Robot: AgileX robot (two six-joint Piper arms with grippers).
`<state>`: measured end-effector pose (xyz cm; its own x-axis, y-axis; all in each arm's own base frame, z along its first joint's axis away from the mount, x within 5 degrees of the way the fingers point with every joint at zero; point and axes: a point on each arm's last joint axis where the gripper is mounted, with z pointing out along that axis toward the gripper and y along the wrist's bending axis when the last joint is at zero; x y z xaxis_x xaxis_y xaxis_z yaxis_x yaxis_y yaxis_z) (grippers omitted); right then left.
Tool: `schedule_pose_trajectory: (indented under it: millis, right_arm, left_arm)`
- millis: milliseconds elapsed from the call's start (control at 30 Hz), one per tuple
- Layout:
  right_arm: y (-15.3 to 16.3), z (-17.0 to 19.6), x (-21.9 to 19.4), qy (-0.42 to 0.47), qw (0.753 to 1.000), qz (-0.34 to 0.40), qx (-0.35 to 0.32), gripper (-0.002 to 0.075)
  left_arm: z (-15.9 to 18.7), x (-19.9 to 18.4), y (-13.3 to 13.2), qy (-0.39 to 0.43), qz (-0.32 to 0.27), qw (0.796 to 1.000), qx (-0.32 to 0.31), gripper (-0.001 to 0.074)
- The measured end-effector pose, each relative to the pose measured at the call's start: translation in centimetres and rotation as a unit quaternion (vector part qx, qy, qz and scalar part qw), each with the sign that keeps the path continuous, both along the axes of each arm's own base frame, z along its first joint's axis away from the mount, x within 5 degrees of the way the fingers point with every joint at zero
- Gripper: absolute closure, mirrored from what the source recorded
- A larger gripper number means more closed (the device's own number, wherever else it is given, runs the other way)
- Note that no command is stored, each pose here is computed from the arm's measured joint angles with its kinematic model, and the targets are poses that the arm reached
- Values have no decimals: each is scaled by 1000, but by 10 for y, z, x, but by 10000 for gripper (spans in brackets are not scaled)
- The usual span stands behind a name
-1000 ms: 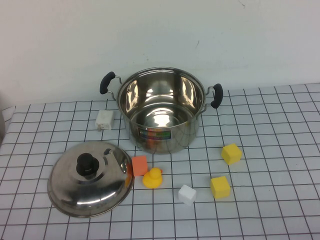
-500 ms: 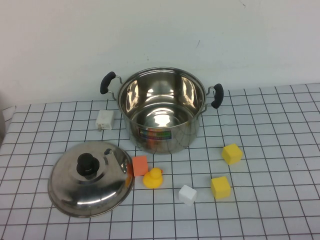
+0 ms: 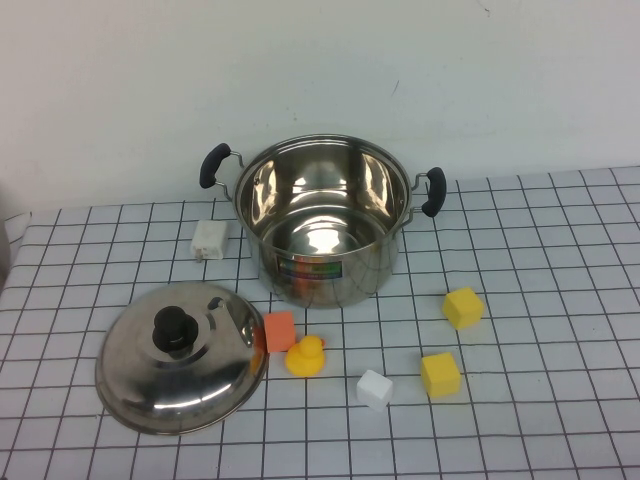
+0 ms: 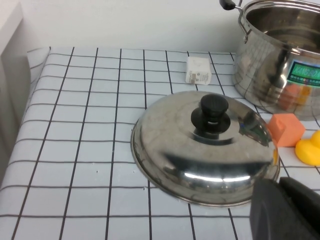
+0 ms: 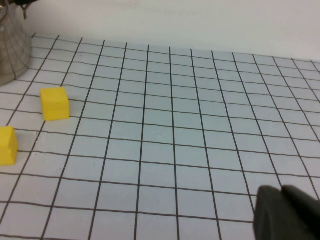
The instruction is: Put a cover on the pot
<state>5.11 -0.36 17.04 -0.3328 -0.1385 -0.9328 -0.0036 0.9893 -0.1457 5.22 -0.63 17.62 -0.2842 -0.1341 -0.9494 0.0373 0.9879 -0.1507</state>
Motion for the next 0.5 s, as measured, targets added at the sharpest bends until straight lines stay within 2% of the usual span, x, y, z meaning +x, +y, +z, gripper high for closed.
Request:
schedule_pose_trajectory:
  millis: [167, 300, 500]
  right_arm:
    - [0, 0, 0, 0, 1000, 0, 0, 717]
    - [0, 0, 0, 0, 1000, 0, 0, 717]
    - [0, 0, 0, 0, 1000, 0, 0, 717]
  left_arm:
    - [7, 2, 1, -47, 8, 999, -2, 737]
    - [28, 4, 4, -162, 25, 986, -6, 737]
    - [65, -6, 10, -365, 56, 929, -14, 738]
